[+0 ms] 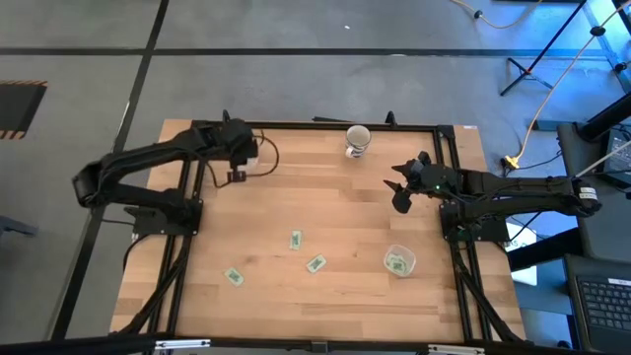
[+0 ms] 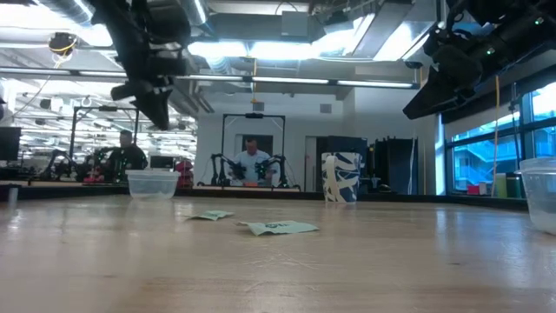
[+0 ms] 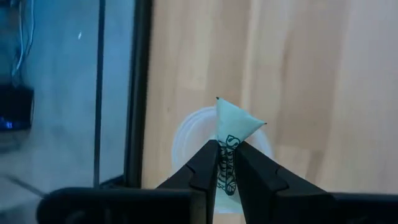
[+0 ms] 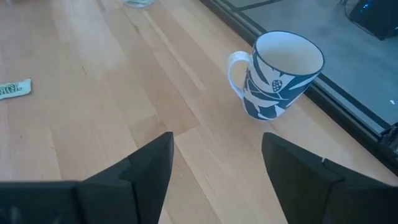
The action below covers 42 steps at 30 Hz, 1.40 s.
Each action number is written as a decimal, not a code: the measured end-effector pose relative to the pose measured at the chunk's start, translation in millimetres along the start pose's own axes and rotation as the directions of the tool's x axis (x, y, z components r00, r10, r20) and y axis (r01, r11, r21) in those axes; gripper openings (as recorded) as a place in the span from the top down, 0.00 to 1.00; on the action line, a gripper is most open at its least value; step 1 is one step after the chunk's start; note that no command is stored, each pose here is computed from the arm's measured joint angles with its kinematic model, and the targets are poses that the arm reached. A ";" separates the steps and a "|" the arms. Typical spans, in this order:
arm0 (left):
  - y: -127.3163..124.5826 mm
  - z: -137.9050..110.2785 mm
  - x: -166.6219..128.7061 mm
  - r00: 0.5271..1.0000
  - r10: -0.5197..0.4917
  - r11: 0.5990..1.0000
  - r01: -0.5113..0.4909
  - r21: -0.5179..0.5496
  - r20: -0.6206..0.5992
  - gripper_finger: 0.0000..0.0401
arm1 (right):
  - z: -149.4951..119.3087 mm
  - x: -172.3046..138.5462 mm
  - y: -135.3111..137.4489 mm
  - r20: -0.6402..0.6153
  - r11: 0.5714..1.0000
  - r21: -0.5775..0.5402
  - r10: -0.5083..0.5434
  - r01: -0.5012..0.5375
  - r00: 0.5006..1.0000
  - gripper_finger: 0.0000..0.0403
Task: Pick and place items into bin
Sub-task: Put the white stevia packet into the top transparent bin
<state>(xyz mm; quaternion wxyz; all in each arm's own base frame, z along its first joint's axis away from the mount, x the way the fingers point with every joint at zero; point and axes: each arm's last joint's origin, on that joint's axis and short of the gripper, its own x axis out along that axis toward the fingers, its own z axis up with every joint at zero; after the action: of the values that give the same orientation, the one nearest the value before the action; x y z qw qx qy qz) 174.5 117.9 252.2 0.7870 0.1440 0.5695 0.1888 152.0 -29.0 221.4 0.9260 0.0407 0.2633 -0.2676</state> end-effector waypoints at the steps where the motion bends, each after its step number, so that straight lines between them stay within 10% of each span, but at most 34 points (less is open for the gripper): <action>1: 3.2 -1.2 2.6 1.000 0.002 1.000 -0.002 -0.016 -0.008 0.88 | 0.0 0.0 0.0 0.000 1.000 0.000 0.000 0.000 1.000 0.39; 22: 24.1 -17.7 81.7 0.957 -0.168 0.950 0.094 -0.297 -0.235 0.87 | -1.4 0.0 -0.3 -0.014 1.000 -0.006 -0.002 0.002 1.000 0.39; 42: 29.6 -19.4 64.9 0.972 -0.098 0.947 0.025 -0.321 -0.213 0.66 | -1.4 0.0 -0.3 -0.014 1.000 -0.006 -0.003 0.002 1.000 0.39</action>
<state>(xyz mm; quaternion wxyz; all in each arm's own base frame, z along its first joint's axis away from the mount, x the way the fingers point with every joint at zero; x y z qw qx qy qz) 170.3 174.4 204.6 0.7353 -0.0242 0.6221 0.2679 151.2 -28.9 220.2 0.9239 0.0394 0.2705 -0.2676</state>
